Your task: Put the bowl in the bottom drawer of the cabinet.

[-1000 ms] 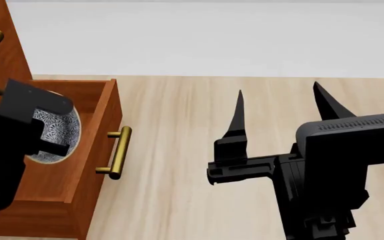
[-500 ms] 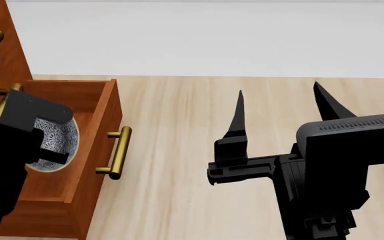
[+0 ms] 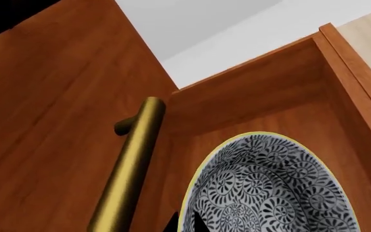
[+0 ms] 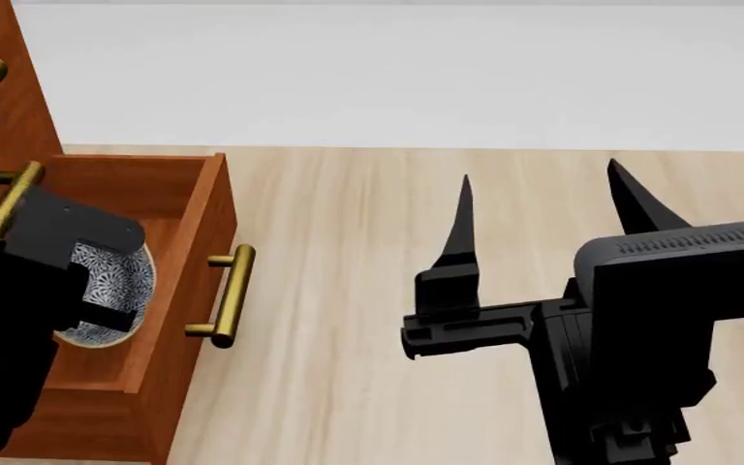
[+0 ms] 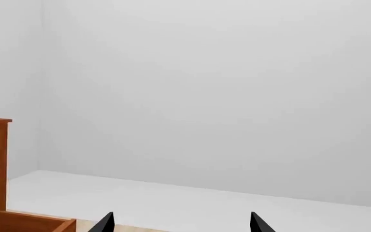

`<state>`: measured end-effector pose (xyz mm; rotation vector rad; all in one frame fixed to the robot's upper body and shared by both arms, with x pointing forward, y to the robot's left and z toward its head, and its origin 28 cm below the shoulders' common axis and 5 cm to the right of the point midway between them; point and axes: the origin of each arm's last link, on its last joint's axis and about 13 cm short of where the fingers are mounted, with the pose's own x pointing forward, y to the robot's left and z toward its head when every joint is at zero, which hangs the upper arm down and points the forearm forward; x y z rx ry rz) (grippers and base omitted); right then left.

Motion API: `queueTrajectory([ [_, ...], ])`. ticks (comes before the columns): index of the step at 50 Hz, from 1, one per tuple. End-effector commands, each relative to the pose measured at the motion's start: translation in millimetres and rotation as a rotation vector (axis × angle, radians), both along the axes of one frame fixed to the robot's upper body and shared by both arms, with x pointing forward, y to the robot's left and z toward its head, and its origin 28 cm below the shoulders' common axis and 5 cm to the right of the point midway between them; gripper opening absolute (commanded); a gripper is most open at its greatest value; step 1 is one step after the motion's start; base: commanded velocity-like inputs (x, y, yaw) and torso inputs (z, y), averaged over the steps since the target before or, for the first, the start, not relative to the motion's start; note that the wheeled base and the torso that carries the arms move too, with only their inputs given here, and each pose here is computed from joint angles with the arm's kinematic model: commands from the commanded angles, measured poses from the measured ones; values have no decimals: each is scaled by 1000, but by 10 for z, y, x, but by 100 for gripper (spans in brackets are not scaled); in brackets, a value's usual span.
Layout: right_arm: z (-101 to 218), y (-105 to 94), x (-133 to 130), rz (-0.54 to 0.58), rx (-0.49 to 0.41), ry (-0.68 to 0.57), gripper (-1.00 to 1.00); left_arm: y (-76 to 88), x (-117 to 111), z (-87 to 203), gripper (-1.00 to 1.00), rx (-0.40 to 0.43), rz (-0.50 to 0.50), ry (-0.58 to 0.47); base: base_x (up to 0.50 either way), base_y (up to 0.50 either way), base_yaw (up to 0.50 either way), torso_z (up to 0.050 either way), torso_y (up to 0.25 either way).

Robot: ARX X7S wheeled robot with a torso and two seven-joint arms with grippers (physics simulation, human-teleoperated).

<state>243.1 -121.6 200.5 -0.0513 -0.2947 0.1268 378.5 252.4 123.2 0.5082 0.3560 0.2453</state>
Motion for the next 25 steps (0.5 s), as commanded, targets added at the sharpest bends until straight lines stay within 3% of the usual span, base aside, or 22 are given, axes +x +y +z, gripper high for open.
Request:
queueTrajectory([
  [1,-2,4,2,1,-1,1,100,6,11,-18,-100,12,3,-2,0,0,0,0,0],
  [25,-4,2,8,1,-3,0,100,3,9,-110,-100,13,2,27,0,0,0,0,0],
])
